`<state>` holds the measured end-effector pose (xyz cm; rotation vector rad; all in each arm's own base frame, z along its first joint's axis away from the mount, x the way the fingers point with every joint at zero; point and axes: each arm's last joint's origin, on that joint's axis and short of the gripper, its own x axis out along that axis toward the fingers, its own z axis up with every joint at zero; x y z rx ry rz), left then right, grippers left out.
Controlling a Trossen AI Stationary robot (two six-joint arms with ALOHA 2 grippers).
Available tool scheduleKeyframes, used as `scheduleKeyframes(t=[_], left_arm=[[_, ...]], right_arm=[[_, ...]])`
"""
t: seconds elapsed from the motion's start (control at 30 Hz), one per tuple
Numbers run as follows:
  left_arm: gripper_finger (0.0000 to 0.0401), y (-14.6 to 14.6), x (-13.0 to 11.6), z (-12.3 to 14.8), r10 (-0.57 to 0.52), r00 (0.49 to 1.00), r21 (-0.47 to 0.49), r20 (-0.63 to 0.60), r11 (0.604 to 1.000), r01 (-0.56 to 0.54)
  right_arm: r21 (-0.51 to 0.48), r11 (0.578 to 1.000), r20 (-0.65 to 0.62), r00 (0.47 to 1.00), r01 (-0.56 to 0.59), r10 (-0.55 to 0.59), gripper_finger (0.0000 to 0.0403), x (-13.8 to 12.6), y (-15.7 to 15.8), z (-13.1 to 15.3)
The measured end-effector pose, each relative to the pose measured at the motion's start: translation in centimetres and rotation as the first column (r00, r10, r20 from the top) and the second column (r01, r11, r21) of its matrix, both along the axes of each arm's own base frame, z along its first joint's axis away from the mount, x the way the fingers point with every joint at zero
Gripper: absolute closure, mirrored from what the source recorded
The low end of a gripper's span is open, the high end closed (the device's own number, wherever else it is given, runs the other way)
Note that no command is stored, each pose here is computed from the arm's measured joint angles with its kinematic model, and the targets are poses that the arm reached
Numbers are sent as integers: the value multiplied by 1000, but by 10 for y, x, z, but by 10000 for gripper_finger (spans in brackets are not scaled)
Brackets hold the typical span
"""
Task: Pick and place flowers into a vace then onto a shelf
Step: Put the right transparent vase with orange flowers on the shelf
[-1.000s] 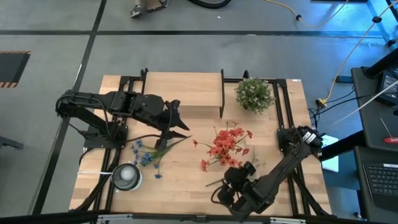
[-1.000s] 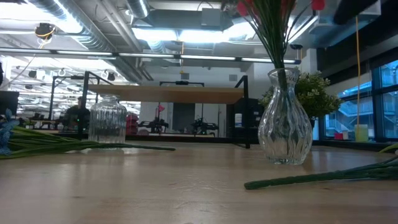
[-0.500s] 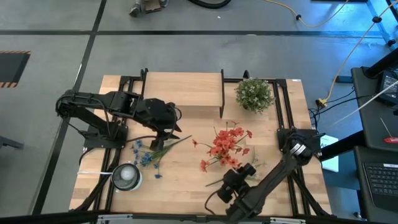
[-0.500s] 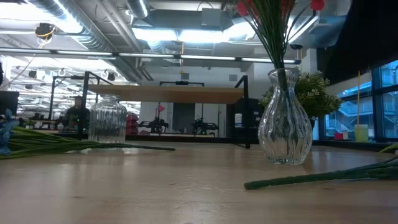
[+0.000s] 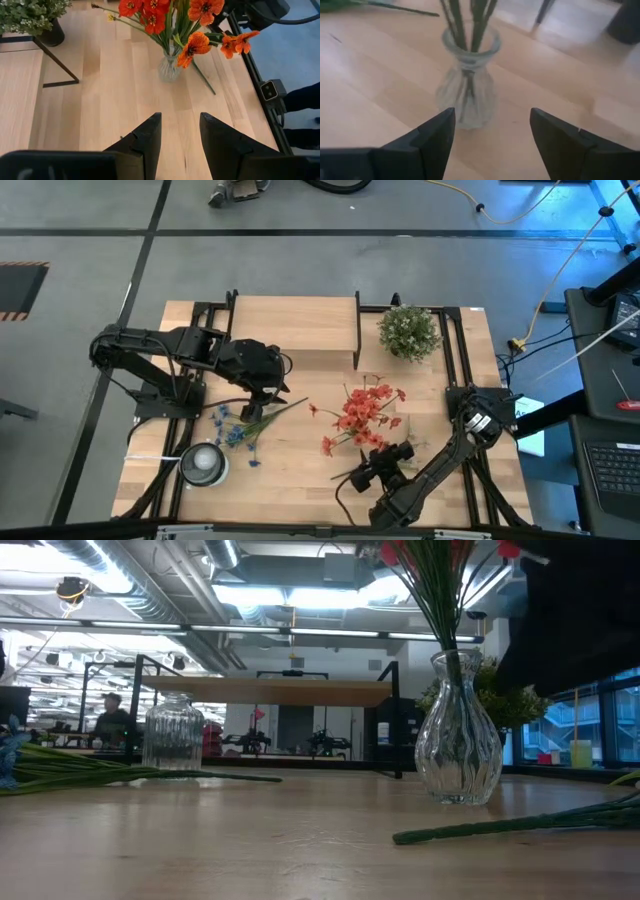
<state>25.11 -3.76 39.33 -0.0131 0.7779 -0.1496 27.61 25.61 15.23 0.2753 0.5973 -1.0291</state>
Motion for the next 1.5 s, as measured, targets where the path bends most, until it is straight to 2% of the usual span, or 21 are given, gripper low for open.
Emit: scheduleKeyframes(t=[0.1, 0.27, 0.37, 0.57, 0.67, 0.77, 0.83, 0.97, 1.1, 1.2, 1.3, 1.5], left_arm=[[274, 0, 0, 0, 0, 1000, 0, 0, 1000, 0], [274, 0, 0, 0, 0, 1000, 0, 0, 1000, 0], [274, 0, 0, 0, 0, 1000, 0, 0, 1000, 0], [274, 0, 0, 0, 5, 1000, -6, 0, 1000, -5], [274, 0, 0, 0, 6, 1000, -7, 0, 1000, -6], [274, 0, 0, 0, 8, 1000, -9, 0, 1000, -8], [274, 0, 0, 0, 16, 1000, -17, -2, 1000, -16], [274, 0, 0, 0, 23, 1000, -25, -3, 999, -23], [274, 0, 0, 0, 24, 1000, -25, -4, 999, -24], [274, 0, 0, 0, 26, 1000, -27, -5, 999, -26], [274, 0, 0, 0, 39, 999, -41, -8, 998, -40], [274, 0, 0, 0, 42, 999, -44, -8, 998, -42]], right_arm=[[-12, 1000, 49, 999, -17, 17, 144, -3, 2, -2], [-71, 996, 60, 996, -58, 62, 144, -10, 4, 5], [-104, 994, 47, 998, -36, 41, 144, -17, -1, 11], [-53, 998, 104, 993, -46, 51, 144, -44, -21, 25], [-4, 997, 212, 974, -81, 80, 144, -65, -37, 28], [30, 988, 383, 915, -149, 127, 144, -79, -48, 27], [27, 979, 414, 894, -202, 173, 144, -81, -50, 24], [-56, 947, 335, 888, -317, 317, 144, -71, -50, 18], [-75, 919, 260, 882, -388, 394, 144, -58, -50, 15], [-65, 912, 226, 885, -404, 408, 144, -51, -55, 15], [-10, 916, 199, 897, -402, 396, 144, -46, -60, 13], [13, 920, 177, 906, -393, 384, 144, -37, -68, 13]])
